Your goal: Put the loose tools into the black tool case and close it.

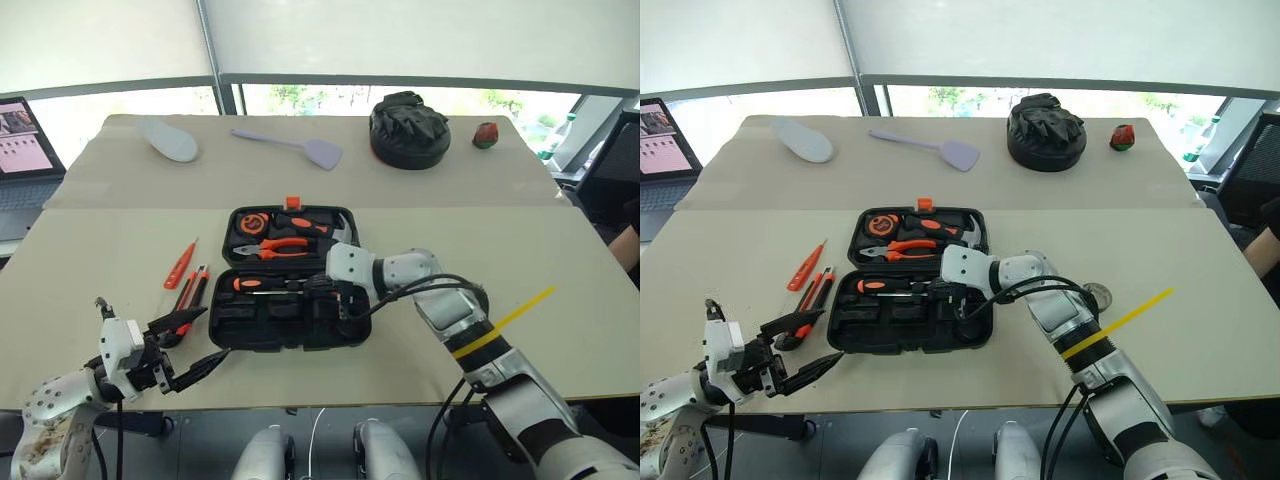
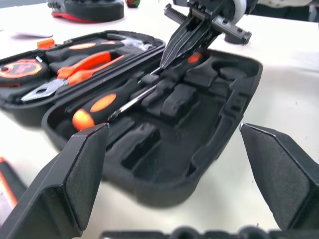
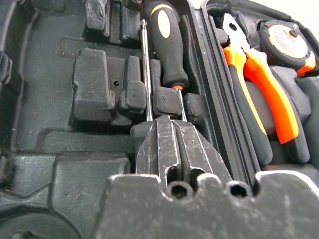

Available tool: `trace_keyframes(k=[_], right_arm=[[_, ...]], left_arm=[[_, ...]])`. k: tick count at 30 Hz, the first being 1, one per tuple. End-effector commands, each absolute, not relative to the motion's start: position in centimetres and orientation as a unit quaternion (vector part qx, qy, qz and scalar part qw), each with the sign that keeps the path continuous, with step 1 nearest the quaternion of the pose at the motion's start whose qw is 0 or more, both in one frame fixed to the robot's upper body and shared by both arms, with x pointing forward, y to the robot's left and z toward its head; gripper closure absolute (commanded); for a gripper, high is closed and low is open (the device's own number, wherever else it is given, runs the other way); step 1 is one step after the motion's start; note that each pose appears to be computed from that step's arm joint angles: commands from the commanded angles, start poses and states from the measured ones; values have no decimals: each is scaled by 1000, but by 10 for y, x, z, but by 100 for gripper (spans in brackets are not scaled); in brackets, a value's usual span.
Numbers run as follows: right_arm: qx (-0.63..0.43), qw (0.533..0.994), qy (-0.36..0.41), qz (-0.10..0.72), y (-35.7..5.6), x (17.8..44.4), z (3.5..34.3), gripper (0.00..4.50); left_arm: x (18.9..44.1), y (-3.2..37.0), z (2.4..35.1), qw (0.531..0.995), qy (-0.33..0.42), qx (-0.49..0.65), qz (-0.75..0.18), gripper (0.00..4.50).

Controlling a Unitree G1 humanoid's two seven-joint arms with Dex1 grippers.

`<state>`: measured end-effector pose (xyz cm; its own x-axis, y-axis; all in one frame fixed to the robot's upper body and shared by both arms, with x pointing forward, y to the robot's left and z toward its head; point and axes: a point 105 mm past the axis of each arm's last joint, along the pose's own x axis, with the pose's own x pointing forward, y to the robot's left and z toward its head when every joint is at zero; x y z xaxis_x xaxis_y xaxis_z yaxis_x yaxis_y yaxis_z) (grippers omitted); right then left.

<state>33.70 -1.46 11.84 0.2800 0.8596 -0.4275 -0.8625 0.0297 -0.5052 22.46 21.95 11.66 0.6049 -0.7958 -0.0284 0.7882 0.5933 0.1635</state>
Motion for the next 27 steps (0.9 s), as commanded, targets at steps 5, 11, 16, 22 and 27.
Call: trace_keyframes(k=[5, 11, 16, 22, 27], right_arm=[[-304, 748, -43, 589, -13, 337, 138, 445], [-180, 776, -124, 591, -57, 310, 190, 336], [-171, 803, -147, 552, -92, 291, 177, 173], [-118, 832, -177, 512, -129, 273, 169, 1], [-99, 837, -197, 500, -128, 265, 176, 1]], left_arm=[[234, 211, 151, 900, -55, 74, -427, 0], [228, 263, 155, 949, -35, 50, -309, 0], [206, 319, 148, 982, 6, 28, -184, 0], [182, 390, 133, 995, 87, 42, 11, 0], [203, 375, 135, 995, 102, -10, -13, 0]])
